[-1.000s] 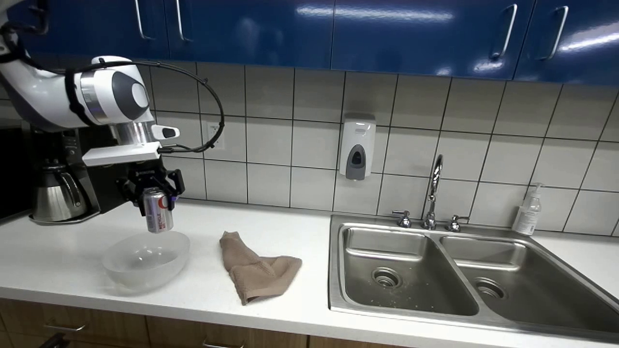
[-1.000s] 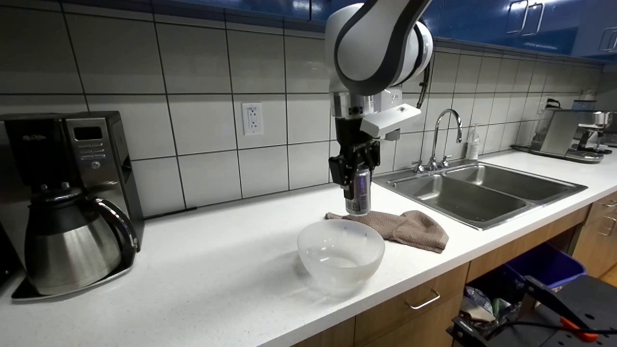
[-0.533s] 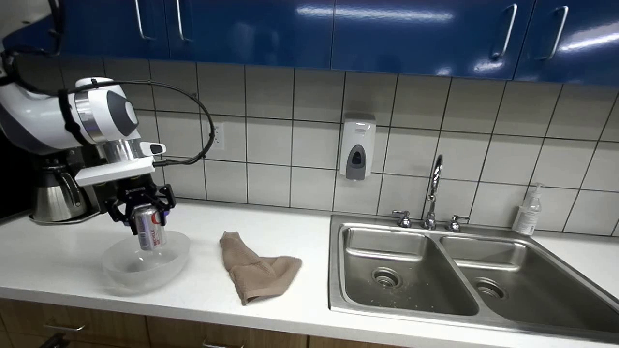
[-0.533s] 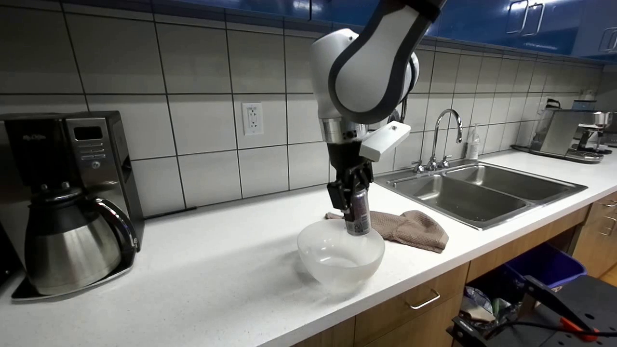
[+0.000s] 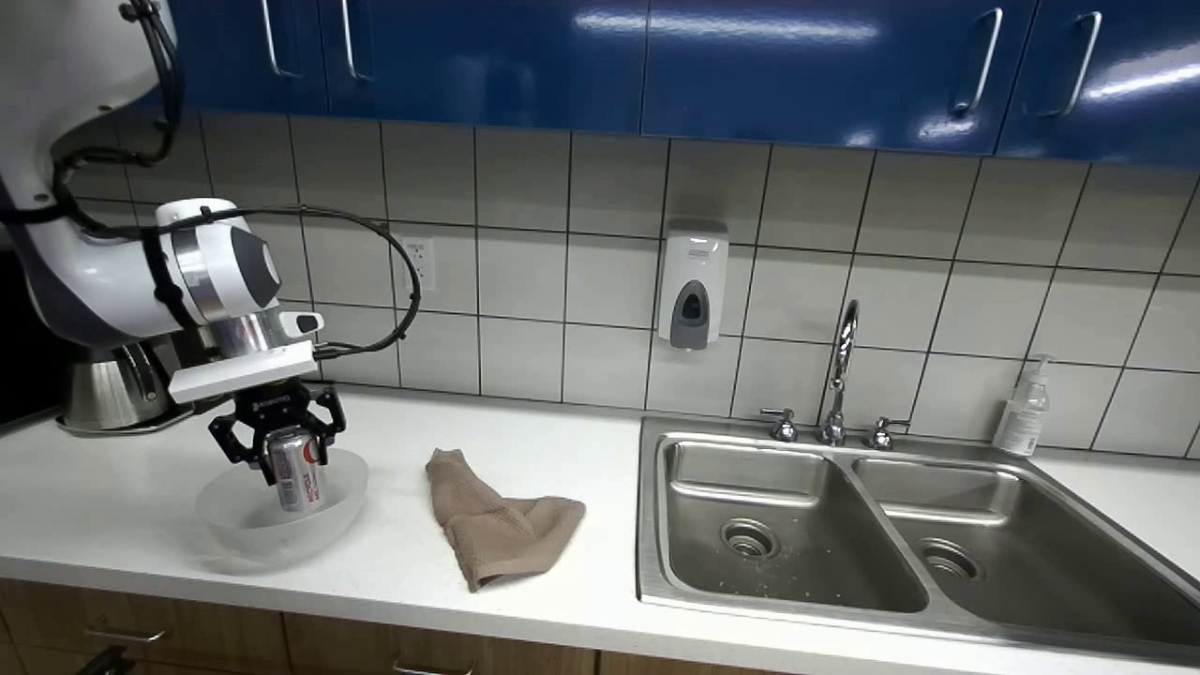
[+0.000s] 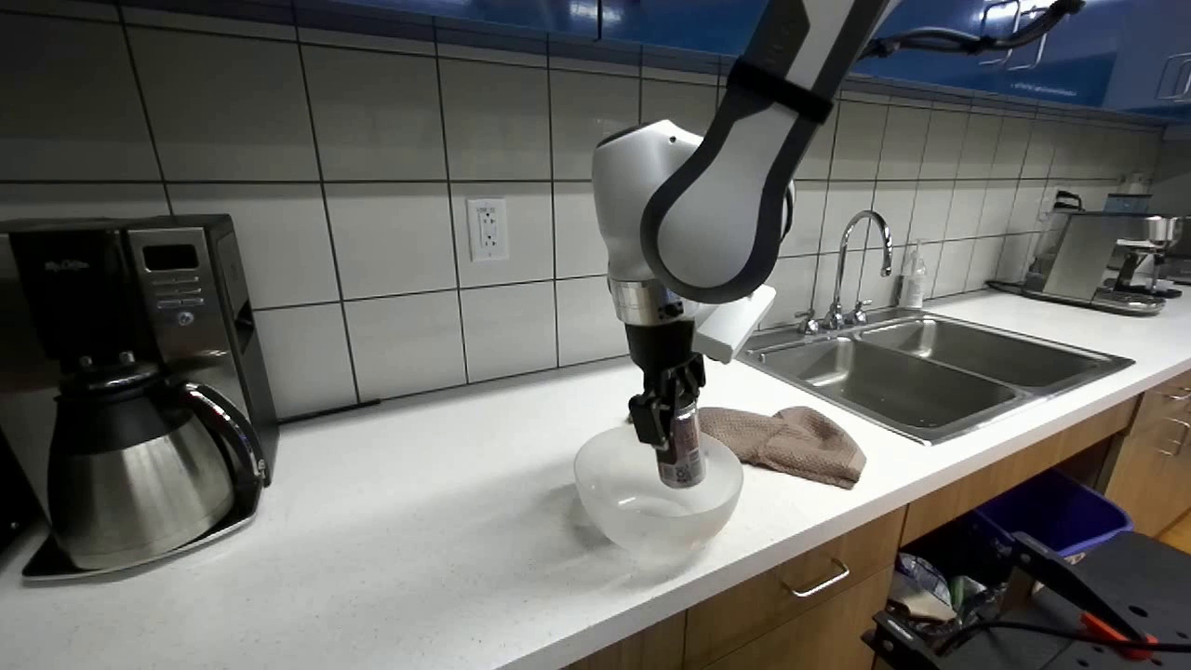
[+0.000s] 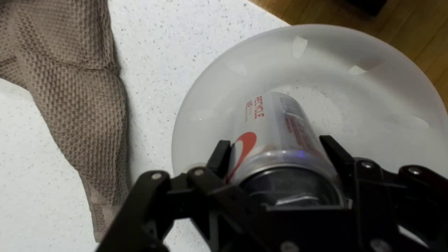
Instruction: Put the metal can into the bowl
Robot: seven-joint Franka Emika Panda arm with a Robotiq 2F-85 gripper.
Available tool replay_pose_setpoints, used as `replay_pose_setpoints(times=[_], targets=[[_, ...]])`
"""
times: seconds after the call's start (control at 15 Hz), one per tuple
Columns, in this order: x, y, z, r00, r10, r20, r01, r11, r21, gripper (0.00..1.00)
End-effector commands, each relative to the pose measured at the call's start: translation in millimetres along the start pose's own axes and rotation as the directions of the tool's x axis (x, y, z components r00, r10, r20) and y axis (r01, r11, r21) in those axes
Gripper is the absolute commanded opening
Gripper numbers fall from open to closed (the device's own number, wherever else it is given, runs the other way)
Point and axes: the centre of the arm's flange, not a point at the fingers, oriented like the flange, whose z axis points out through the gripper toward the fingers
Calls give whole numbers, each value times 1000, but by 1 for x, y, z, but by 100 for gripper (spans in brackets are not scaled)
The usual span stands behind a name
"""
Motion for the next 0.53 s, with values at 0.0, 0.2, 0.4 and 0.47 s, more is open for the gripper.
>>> replay_pose_setpoints(times=[0.0, 0.2, 0.4, 0.47], targets=[[18, 4, 7, 998, -31, -50, 32, 999, 10, 41], [25, 4, 18, 997, -33, -73, 35, 999, 24, 41], [32, 4, 32, 996, -32, -82, 35, 999, 34, 41], [34, 3, 36, 996, -32, -83, 35, 999, 37, 41]])
